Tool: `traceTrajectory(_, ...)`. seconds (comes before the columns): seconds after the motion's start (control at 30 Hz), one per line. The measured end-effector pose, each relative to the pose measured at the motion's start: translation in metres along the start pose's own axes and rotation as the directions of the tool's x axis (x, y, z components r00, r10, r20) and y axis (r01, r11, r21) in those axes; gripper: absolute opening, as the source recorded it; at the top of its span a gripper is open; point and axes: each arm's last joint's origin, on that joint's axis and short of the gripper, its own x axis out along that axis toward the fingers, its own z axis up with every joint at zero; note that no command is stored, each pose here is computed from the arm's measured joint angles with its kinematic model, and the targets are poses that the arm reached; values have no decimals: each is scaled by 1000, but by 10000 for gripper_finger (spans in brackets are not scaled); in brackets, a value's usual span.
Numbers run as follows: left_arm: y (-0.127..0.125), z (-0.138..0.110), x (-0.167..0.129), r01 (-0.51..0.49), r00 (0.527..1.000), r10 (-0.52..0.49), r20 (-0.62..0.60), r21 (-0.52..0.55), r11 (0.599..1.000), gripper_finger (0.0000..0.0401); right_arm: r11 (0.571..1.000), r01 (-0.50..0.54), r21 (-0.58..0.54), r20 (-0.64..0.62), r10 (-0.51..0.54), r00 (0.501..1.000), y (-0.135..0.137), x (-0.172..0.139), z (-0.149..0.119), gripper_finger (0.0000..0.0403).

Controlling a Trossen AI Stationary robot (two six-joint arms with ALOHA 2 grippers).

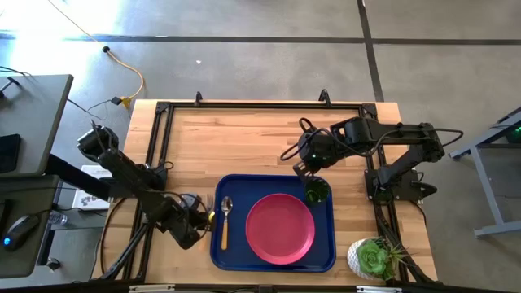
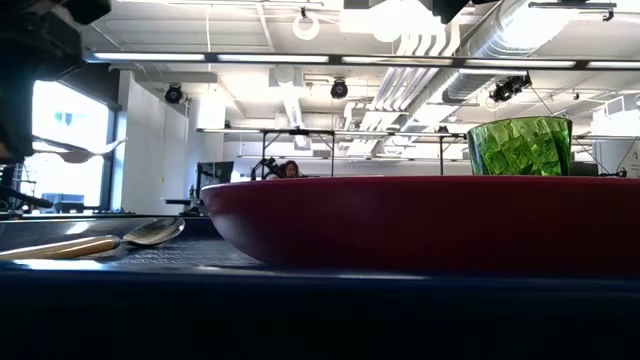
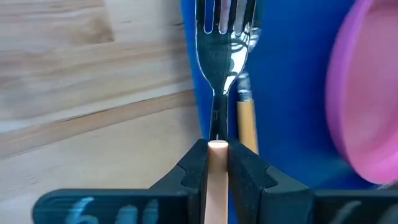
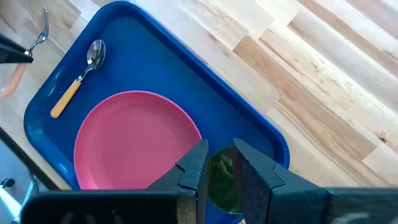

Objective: Pick and place plate/cup/fork/spoon on tray
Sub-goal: Put the yellow fork on the serving tray between the yellow spoon and pink plate

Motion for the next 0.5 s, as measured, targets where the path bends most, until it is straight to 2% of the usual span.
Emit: traceTrajectory(0.5,-44,31,-5,103,994,-100,41,-73,992,36,1000,6,-10,0,-6,1000,0,0,0,63)
